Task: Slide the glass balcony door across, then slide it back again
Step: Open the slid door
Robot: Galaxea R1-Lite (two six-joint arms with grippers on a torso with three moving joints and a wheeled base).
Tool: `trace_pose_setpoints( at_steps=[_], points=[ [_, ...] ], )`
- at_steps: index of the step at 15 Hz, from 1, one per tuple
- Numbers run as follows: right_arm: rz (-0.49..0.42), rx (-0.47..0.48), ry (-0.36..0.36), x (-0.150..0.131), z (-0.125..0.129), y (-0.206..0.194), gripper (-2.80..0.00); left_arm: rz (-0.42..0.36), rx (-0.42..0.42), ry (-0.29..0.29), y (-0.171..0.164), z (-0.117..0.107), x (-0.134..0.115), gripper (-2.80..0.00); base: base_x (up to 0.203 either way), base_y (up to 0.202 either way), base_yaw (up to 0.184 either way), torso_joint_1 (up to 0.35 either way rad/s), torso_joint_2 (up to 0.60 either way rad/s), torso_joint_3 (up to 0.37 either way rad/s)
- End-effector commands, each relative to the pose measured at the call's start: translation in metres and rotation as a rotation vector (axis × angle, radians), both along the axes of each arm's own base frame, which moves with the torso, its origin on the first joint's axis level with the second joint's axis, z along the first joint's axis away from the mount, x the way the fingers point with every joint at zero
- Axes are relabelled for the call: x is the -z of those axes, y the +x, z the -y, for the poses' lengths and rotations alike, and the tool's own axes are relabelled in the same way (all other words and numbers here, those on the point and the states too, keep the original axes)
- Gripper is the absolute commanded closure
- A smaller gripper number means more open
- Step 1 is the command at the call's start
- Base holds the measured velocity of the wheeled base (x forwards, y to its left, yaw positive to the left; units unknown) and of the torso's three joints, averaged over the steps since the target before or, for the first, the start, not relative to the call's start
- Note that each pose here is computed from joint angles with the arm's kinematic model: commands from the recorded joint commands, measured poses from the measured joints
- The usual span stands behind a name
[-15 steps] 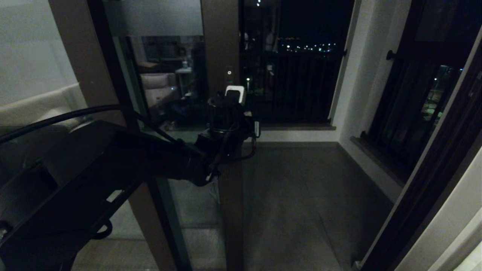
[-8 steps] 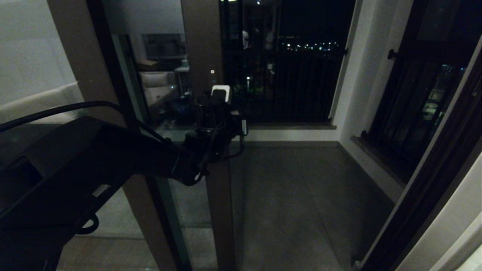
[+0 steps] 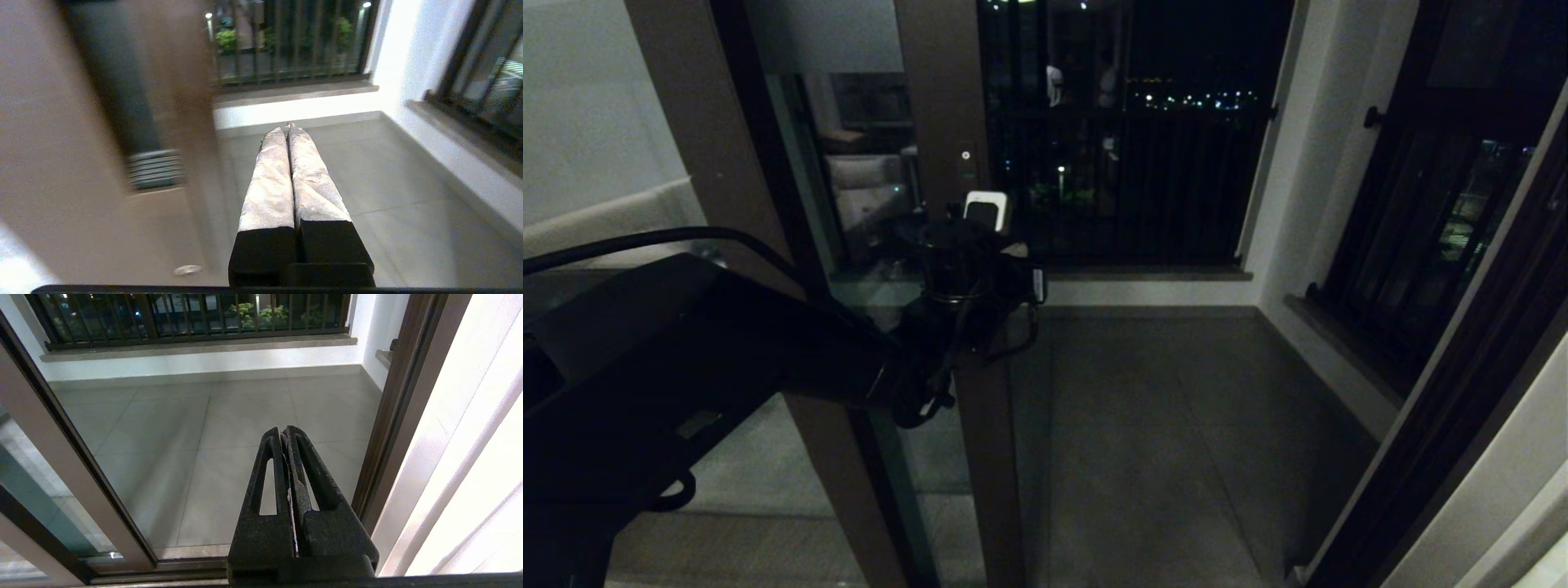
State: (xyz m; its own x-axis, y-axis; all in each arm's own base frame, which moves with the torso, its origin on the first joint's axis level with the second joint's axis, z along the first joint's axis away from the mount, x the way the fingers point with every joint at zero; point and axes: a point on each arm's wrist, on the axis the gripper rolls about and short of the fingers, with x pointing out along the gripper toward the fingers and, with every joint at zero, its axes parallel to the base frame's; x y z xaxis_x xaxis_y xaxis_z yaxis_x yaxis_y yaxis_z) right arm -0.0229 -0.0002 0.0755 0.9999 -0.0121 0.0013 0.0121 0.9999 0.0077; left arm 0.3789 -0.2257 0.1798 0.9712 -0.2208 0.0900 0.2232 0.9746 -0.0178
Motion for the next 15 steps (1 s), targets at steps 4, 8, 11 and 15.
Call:
trace_pose_setpoints(
  at_steps=[4,8,11,15],
  points=[
    [-0.001,-0.001,0.000,0.000,0.000,0.000,0.00,0.014,-0.047,-0.008,0.005,-0.020,-0.007,0.00,0.000,0.000,0.000,0.000,0.00,0.000],
    [-0.001,0.000,0.000,0.000,0.000,0.000,0.00,0.016,-0.061,-0.007,0.008,-0.026,-0.007,0.00,0.000,0.000,0.000,0.000,0.00,0.000],
    [-0.001,-0.001,0.000,0.000,0.000,0.000,0.00,0.012,-0.069,-0.005,0.010,-0.029,-0.006,0.00,0.000,0.000,0.000,0.000,0.00,0.000],
    [-0.001,0.000,0.000,0.000,0.000,0.000,0.00,0.012,-0.079,-0.005,0.011,-0.033,-0.006,0.00,0.000,0.000,0.000,0.000,0.00,0.000]
  ],
)
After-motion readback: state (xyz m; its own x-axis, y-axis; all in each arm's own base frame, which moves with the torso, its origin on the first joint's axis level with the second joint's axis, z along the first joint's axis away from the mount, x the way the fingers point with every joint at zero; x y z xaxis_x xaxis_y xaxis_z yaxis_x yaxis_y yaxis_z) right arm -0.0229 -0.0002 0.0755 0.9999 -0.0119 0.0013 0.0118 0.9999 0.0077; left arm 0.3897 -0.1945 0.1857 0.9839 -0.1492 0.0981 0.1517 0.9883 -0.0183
